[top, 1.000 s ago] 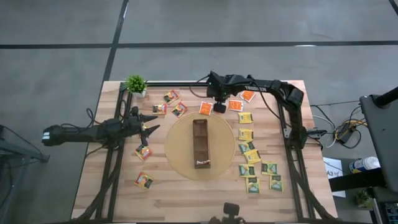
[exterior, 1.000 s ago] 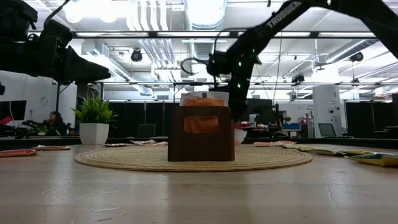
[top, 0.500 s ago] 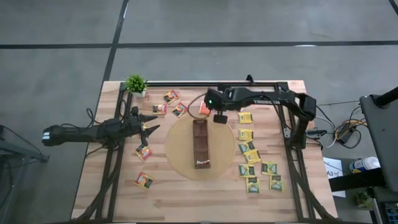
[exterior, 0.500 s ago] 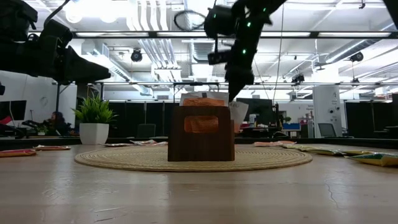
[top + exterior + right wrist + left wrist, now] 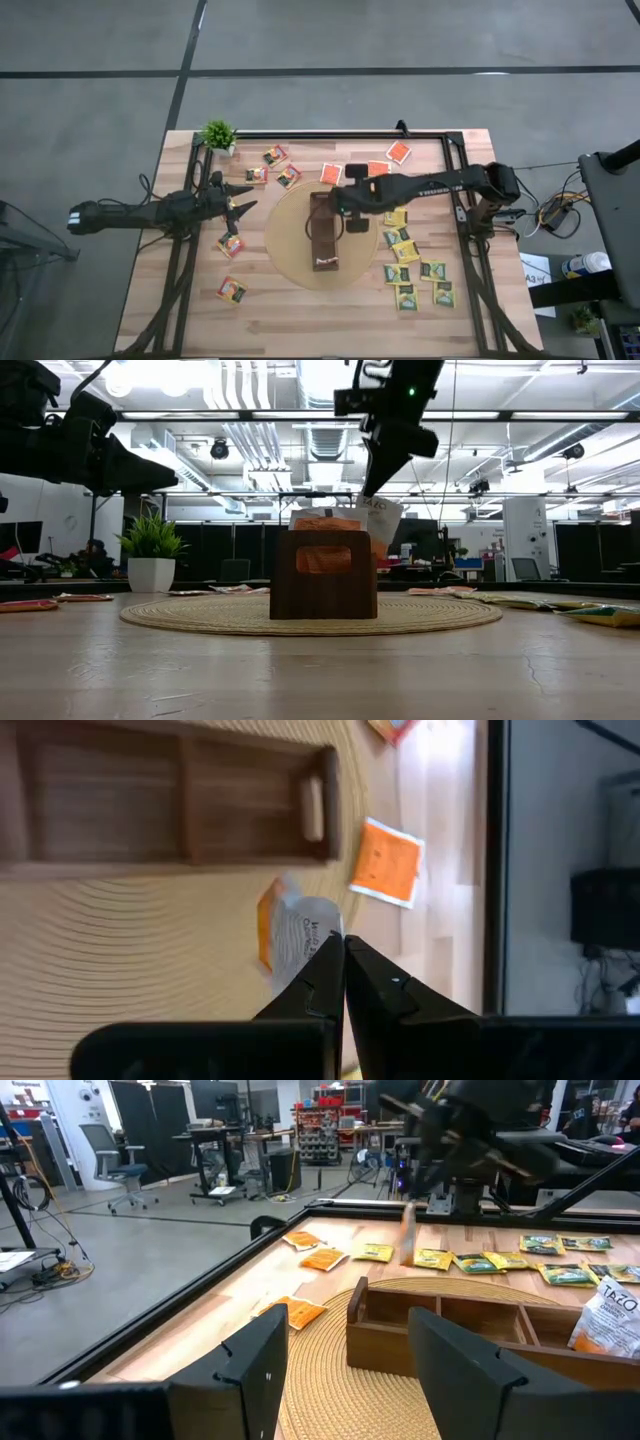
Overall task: Pick & Place Tea
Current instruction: Put the white tea bag into the bottom section of the wooden organizer
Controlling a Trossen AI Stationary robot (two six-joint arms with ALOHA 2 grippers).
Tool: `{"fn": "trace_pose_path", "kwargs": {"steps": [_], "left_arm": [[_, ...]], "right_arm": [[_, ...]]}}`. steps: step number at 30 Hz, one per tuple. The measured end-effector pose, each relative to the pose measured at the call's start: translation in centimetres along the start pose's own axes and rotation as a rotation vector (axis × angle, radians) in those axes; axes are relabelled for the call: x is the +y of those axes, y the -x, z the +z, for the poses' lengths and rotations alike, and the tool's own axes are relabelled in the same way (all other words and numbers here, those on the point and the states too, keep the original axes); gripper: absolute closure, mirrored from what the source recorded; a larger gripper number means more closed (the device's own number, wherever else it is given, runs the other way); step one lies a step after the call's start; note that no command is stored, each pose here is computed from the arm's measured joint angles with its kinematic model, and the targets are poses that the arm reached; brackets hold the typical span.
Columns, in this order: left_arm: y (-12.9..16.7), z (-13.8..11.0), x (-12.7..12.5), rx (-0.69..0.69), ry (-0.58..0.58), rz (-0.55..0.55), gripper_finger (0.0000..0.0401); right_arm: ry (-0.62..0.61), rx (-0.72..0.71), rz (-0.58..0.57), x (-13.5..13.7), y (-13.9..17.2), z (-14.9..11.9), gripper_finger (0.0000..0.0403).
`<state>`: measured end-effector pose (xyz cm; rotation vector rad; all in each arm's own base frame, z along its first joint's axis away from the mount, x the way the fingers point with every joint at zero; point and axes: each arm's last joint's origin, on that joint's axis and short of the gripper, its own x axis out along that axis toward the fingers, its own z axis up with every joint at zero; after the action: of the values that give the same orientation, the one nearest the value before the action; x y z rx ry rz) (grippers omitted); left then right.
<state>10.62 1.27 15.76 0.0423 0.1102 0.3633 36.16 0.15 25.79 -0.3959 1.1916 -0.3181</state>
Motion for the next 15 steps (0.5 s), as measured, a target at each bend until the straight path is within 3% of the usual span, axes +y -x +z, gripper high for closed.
{"fn": "trace_pose_path", "kwargs": {"steps": [15], "left_arm": [[0.0,0.0,0.0,0.000,0.000,0.000,0.0199]], "right_arm": [[0.043,-0.116,0.047,3.8,3.9,1.4,0.0395]]}}
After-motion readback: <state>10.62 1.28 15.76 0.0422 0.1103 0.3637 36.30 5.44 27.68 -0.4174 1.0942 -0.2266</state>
